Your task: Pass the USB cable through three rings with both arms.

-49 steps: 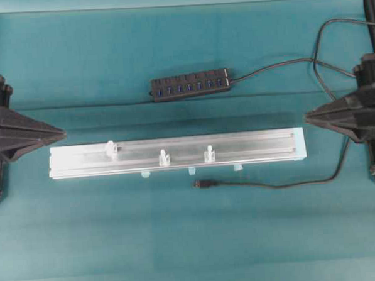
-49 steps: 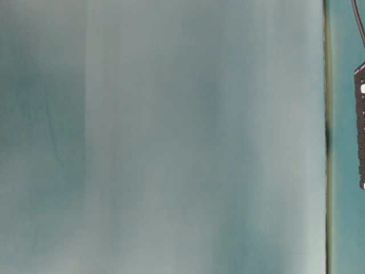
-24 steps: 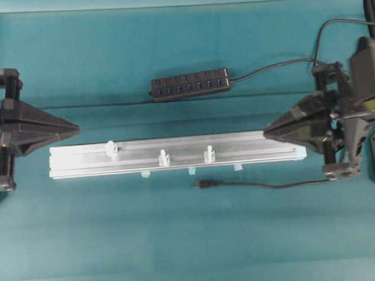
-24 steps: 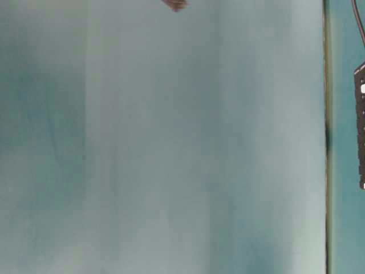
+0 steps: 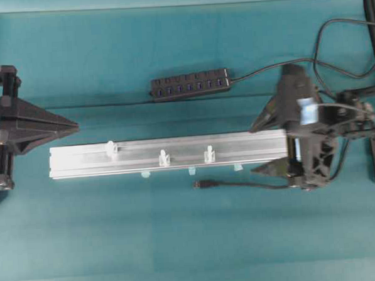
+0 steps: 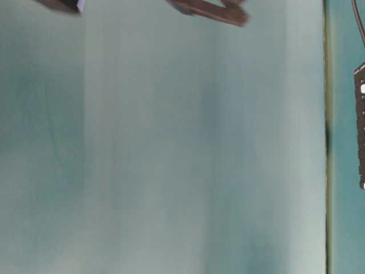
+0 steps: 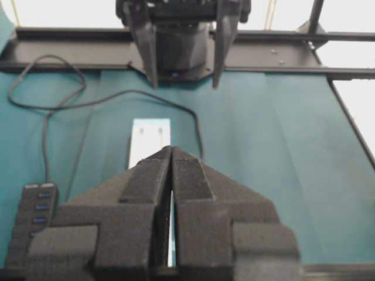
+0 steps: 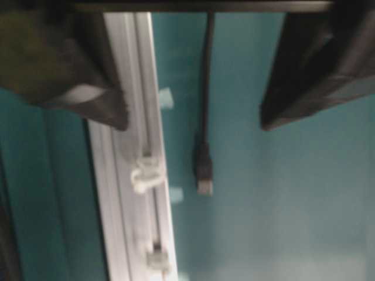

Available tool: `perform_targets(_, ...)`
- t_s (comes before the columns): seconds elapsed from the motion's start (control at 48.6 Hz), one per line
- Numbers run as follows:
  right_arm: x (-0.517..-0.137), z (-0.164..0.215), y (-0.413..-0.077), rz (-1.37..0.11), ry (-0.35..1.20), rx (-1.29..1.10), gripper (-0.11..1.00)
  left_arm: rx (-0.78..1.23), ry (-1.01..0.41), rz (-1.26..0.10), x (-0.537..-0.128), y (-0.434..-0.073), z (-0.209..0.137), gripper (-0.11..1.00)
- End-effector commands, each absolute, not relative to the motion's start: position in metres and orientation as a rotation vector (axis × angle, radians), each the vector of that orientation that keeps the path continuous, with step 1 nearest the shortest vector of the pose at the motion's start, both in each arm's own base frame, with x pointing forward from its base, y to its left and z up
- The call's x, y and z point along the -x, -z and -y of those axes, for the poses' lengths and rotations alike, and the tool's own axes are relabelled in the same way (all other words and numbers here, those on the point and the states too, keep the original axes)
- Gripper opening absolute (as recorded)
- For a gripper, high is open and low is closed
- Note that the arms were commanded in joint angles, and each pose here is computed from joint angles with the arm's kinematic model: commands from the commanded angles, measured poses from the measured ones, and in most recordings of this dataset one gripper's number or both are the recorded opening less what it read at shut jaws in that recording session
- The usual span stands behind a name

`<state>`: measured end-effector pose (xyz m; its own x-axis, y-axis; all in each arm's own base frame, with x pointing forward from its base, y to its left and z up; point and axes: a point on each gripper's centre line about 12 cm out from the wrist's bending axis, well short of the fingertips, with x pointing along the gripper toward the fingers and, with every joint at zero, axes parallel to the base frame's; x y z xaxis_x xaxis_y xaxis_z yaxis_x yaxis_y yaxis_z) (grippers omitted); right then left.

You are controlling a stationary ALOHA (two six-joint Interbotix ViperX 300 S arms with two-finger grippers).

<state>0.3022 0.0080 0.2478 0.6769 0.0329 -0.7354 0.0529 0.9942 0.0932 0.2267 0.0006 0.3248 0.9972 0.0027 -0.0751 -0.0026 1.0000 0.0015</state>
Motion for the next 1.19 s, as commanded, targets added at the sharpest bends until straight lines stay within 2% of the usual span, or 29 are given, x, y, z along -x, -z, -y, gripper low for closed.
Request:
perform_targets(0.0, -0.315, -0.01, -0.254, -0.86, 0.008, -0.109, 0.43, -0.003, -0.004, -0.043, -0.228, -0.337, -0.001, 0.02)
perform_targets(0.103, -0.328, -0.011, -0.247, -0.922, 0.006, -0.094, 0.16, -0.003, -0.004, -0.043, -0.228, -0.337, -0.001, 0.02)
perform_targets(0.206, -0.338, -0.012, -0.238, -0.952, 0.005, -0.088, -0.01, -0.003, -0.004, -0.043, -0.228, -0.337, -0.001, 0.02)
perform_targets(0.288, -0.345, -0.013, -0.232, -0.977, 0.006, -0.087, -0.08, -0.003, -0.004, -0.046, -0.228, -0.336, -0.001, 0.02)
perform_targets(0.411, -0.35, -0.013, -0.229, -0.994, 0.006, -0.085, -0.06, -0.003, -0.004, -0.046, -0.229, -0.336, -0.001, 0.02)
perform_targets(0.514, -0.351, -0.013, -0.231, -0.984, 0.005, -0.084, 0.02, -0.004, -0.004, -0.043, -0.228, -0.337, -0.001, 0.02)
perform_targets(0.596, -0.352, -0.013, -0.232, -0.98, 0.004, -0.084, 0.16, -0.004, -0.004, -0.048, -0.228, -0.337, -0.001, 0.02)
perform_targets(0.699, -0.352, -0.013, -0.232, -0.98, 0.002, -0.079, 0.43, -0.006, -0.004, -0.058, -0.228, -0.335, -0.001, 0.02)
perform_targets(0.782, -0.352, -0.016, -0.232, -0.978, -0.012, -0.054, 0.7, -0.006, -0.003, -0.066, -0.228, -0.335, -0.001, 0.02)
perform_targets(0.884, -0.352, -0.021, -0.234, -0.961, -0.039, -0.014, 0.93, -0.009, -0.004, -0.069, -0.228, -0.336, -0.001, 0.02)
perform_targets(0.926, -0.353, -0.023, -0.24, -0.936, -0.048, -0.004, 0.96, -0.009, -0.004, -0.068, -0.228, -0.337, -0.001, 0.02)
perform_targets(0.987, -0.354, -0.026, -0.255, -0.875, -0.064, 0.011, 0.94, -0.015, -0.004, -0.072, -0.228, -0.338, -0.001, 0.02)
perform_targets(1.172, -0.347, -0.025, -0.308, -0.617, -0.081, 0.053, 0.94, -0.015, -0.004, -0.112, -0.227, -0.334, -0.001, 0.02)
